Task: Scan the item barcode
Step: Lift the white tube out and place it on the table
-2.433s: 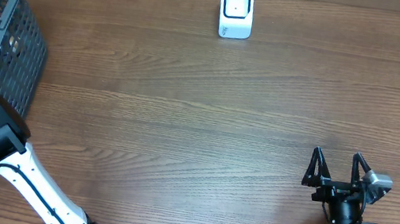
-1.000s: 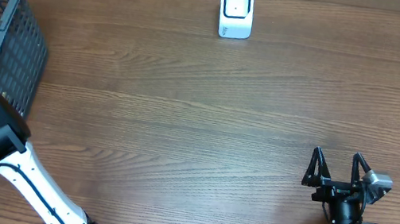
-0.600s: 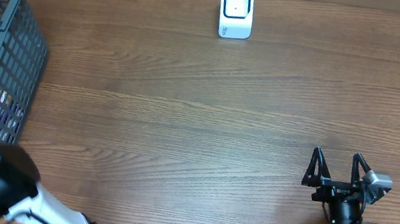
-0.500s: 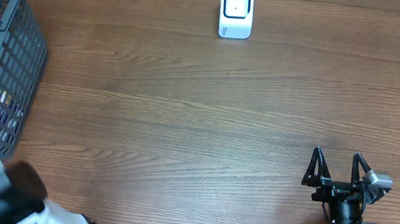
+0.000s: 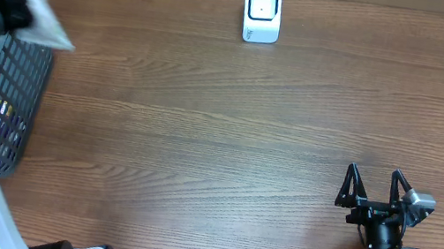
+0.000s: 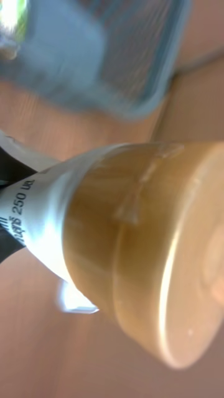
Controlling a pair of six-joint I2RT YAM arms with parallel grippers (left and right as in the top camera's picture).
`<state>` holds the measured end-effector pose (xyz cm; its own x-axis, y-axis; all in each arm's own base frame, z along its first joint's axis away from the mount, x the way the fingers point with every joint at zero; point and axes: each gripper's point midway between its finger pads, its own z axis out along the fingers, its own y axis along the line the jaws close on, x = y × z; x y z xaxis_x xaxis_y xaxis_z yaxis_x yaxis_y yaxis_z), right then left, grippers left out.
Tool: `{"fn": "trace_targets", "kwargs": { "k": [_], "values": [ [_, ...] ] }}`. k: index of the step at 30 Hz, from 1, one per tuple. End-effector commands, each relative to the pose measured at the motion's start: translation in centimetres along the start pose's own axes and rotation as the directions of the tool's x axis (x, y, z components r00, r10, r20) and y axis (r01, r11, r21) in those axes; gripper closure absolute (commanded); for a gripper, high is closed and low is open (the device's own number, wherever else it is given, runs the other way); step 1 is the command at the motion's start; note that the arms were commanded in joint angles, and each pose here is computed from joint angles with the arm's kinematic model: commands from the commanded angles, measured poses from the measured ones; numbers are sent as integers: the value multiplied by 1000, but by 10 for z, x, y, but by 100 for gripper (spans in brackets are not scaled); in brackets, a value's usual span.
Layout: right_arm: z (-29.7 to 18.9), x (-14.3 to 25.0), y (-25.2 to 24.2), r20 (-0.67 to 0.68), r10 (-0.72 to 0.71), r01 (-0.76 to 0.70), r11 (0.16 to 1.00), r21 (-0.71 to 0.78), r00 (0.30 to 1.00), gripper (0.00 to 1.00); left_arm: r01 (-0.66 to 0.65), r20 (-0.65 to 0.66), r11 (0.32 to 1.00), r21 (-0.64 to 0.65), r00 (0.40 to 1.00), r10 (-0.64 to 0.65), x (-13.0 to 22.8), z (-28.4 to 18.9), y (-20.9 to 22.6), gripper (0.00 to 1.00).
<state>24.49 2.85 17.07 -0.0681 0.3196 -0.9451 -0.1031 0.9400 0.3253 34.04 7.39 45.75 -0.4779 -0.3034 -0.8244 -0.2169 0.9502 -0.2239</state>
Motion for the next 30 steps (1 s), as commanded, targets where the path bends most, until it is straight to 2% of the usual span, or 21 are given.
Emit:
{"fn": "trace_targets", "kwargs": {
  "k": [1,5,10,13,17,23,26,27,30],
  "values": [
    [0,2,1,4,-4,4,1000,-10,1000,0,-15,-180,998,62,983,26,42,21,-32,96],
    [0,2,1,4,-4,4,1000,-10,1000,0,14,-422,1000,-25,906,-23,103,57,-36,96],
    [0,2,1,4,-4,4,1000,-10,1000,0,-25,-605,997,-78,795,-28,170,108,-39,96],
    [0,2,1,4,-4,4,1000,-10,1000,0,-16,-656,993,-114,752,-63,209,143,-37,96],
    [0,2,1,4,-4,4,1000,-10,1000,0,5,-681,989,-150,724,-107,255,179,-29,96],
    [0,2,1,4,-4,4,1000,-10,1000,0,12,-690,987,-157,714,-118,311,211,-15,96],
    [0,2,1,4,-4,4,1000,-10,1000,0,6,-692,988,-151,713,-111,327,217,-11,94],
    [0,2,1,4,-4,4,1000,-10,1000,0,2,-692,990,-142,715,-101,329,219,-10,89],
    [0,2,1,4,-4,4,1000,-10,1000,0,-14,-683,996,-85,729,-48,326,223,-16,54]
  ]
}}
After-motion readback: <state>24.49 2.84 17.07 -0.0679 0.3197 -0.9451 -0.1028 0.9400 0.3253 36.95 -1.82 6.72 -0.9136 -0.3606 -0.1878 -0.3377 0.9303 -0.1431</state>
